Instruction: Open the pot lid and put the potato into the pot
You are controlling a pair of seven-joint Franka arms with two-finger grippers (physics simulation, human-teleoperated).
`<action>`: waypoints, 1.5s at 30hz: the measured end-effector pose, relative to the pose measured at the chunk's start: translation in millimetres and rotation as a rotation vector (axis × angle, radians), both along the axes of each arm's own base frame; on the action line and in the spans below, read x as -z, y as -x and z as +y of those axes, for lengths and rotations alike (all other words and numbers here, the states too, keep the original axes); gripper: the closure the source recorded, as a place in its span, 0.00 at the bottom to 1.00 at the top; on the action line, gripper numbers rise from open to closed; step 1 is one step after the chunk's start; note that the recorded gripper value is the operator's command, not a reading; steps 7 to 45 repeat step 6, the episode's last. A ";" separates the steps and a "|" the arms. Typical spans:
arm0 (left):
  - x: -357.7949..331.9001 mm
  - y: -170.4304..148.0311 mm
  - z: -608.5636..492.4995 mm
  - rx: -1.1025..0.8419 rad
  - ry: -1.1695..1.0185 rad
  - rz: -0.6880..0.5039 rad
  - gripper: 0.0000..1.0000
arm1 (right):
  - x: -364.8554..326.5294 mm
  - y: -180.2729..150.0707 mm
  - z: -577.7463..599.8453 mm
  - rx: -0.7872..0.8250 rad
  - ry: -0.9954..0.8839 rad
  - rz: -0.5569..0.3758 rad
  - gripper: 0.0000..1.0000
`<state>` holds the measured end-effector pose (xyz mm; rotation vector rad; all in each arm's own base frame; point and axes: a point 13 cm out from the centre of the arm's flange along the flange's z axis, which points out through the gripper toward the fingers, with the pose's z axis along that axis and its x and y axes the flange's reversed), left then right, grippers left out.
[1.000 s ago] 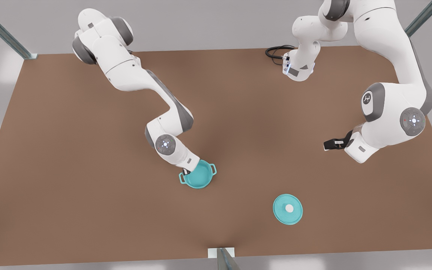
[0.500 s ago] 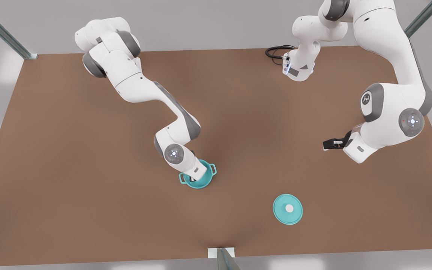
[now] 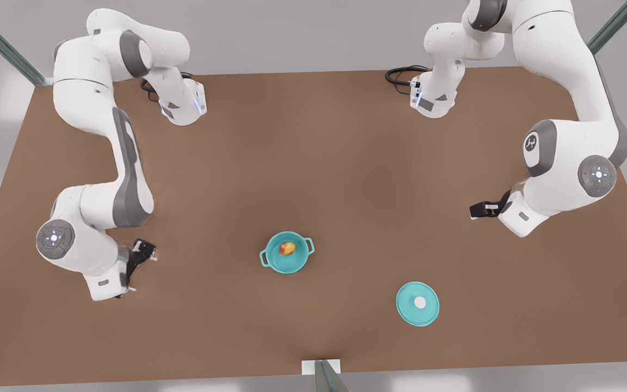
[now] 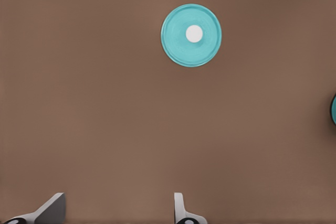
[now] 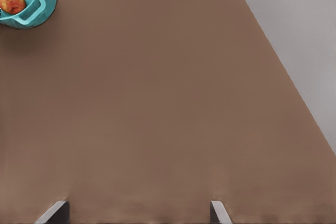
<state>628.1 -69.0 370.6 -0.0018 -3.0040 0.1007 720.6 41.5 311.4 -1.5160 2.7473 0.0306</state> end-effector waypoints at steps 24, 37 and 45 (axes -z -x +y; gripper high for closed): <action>-8.4 -7.1 2.3 0.006 0.006 -0.023 0.00 | -72.0 54.1 -83.3 0.276 0.085 0.085 0.00; -8.4 -7.1 2.3 0.006 0.006 -0.023 0.00 | -72.0 54.1 -83.3 0.276 0.085 0.085 0.00; -8.4 -7.1 2.3 0.006 0.006 -0.023 0.00 | -72.0 54.1 -83.3 0.276 0.085 0.085 0.00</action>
